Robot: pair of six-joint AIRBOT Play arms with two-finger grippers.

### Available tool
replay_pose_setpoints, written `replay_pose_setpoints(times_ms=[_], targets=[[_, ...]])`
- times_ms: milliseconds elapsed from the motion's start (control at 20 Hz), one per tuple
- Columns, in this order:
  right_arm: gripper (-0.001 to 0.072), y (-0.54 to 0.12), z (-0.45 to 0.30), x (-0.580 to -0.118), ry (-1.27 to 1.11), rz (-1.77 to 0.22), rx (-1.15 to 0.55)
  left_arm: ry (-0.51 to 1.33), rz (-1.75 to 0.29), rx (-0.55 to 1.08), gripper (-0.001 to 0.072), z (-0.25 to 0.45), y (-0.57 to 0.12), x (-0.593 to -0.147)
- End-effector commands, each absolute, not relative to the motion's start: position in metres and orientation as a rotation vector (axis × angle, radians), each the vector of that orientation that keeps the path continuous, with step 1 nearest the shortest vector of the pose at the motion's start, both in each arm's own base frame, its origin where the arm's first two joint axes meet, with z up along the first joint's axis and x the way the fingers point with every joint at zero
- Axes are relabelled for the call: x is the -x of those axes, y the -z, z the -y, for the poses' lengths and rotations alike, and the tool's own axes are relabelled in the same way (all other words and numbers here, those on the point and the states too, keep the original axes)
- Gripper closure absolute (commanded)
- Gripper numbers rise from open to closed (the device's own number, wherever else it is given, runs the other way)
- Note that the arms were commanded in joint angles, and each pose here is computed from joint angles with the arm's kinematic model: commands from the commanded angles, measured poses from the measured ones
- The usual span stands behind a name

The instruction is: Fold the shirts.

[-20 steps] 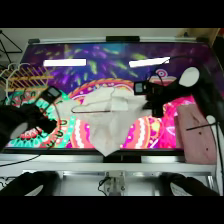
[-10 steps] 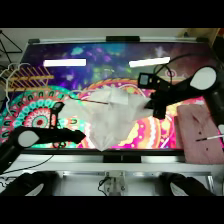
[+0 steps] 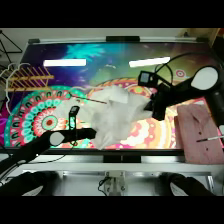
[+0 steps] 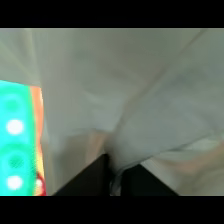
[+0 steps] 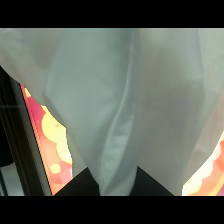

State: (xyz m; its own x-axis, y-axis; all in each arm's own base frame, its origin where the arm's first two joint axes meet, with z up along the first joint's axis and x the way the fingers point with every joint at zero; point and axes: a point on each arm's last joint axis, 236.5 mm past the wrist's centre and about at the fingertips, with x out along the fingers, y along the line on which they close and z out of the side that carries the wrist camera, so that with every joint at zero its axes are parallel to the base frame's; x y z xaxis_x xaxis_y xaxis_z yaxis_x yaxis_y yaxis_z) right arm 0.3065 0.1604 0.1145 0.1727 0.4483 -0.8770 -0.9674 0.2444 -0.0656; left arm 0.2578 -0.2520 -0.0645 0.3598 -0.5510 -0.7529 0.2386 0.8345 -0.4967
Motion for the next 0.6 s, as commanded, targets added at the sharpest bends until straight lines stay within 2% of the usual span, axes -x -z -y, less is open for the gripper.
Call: replay_pose_setpoints(times_ms=[0, 300, 550], targets=[[0.066, -0.114, -0.16, -0.301, -1.16, -0.886, 0.742, 0.499, -1.03, 0.331, 0.0655, 0.25, 0.062, -0.275], [0.0661, -0.114, -0.165, -0.275, -1.25, -0.946, 0.692, 0.375, -0.914, 0.379, 0.0656, 0.171, -0.004, -0.339], [0.0661, -0.115, -0.168, -0.275, -1.259, -0.94, 0.682, 0.415, -0.874, 0.334, 0.0656, 0.155, -0.053, -0.358]])
